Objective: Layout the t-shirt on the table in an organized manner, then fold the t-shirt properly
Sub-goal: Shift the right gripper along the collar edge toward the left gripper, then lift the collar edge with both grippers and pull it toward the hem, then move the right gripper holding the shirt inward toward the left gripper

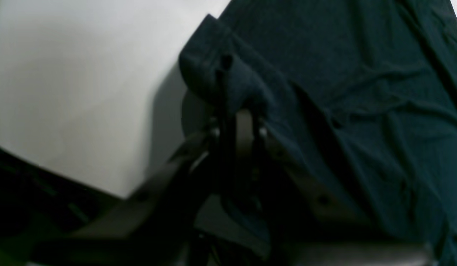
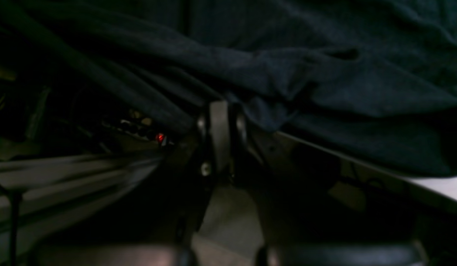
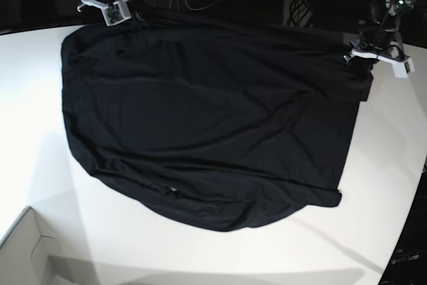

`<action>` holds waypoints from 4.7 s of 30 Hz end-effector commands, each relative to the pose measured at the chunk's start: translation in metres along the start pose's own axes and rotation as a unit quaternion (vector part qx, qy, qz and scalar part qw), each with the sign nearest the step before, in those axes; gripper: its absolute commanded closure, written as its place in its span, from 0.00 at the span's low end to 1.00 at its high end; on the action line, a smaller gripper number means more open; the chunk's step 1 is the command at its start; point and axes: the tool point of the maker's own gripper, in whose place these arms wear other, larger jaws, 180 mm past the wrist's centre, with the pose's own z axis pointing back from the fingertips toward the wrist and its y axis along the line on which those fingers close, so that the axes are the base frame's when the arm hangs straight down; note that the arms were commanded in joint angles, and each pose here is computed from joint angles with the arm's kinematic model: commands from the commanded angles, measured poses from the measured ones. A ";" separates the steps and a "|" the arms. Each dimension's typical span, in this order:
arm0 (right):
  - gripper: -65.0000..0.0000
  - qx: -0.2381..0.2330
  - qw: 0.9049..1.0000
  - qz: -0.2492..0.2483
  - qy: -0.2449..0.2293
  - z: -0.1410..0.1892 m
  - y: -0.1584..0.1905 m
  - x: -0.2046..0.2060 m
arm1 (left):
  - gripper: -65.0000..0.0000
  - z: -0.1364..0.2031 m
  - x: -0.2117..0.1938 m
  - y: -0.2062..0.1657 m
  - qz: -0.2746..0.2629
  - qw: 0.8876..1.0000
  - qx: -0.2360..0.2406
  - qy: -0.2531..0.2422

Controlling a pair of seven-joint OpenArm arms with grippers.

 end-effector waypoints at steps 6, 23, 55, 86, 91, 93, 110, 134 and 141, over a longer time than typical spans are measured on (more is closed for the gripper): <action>1.00 0.005 0.999 -0.020 -0.038 0.005 -0.001 0.016 | 1.00 0.012 0.027 0.013 -0.004 0.999 0.017 -0.043; 1.00 0.000 0.977 -0.037 -0.209 -0.007 -0.021 0.103 | 1.00 -0.006 0.070 -0.012 0.001 0.995 -0.013 -0.097; 1.00 -0.033 0.970 -0.088 -0.226 -0.062 -0.075 0.111 | 1.00 -0.097 0.074 -0.074 0.018 0.995 -0.090 -0.040; 0.47 -0.050 0.989 -0.044 -0.134 -0.074 -0.085 0.089 | 0.63 -0.097 0.084 -0.065 0.014 0.995 -0.086 -0.045; 0.44 -0.075 0.985 -0.043 -0.147 -0.056 -0.092 0.094 | 0.52 -0.072 0.092 -0.061 -0.009 0.994 -0.080 -0.072; 0.44 -0.092 0.984 -0.043 -0.149 -0.047 -0.099 0.094 | 0.37 -0.069 0.089 -0.048 -0.002 0.995 -0.065 -0.070; 0.34 -0.110 0.989 -0.057 -0.086 -0.024 -0.100 0.038 | 0.02 -0.102 0.039 -0.014 0.057 0.998 -0.031 0.001; 0.34 -0.159 0.981 -0.109 -0.024 -0.005 -0.128 -0.025 | 1.00 -0.104 0.014 -0.005 0.042 0.996 -0.082 0.006; 0.34 -0.159 0.981 -0.106 -0.025 -0.005 -0.128 -0.023 | 1.00 -0.080 0.039 0.026 0.030 0.998 -0.051 -0.027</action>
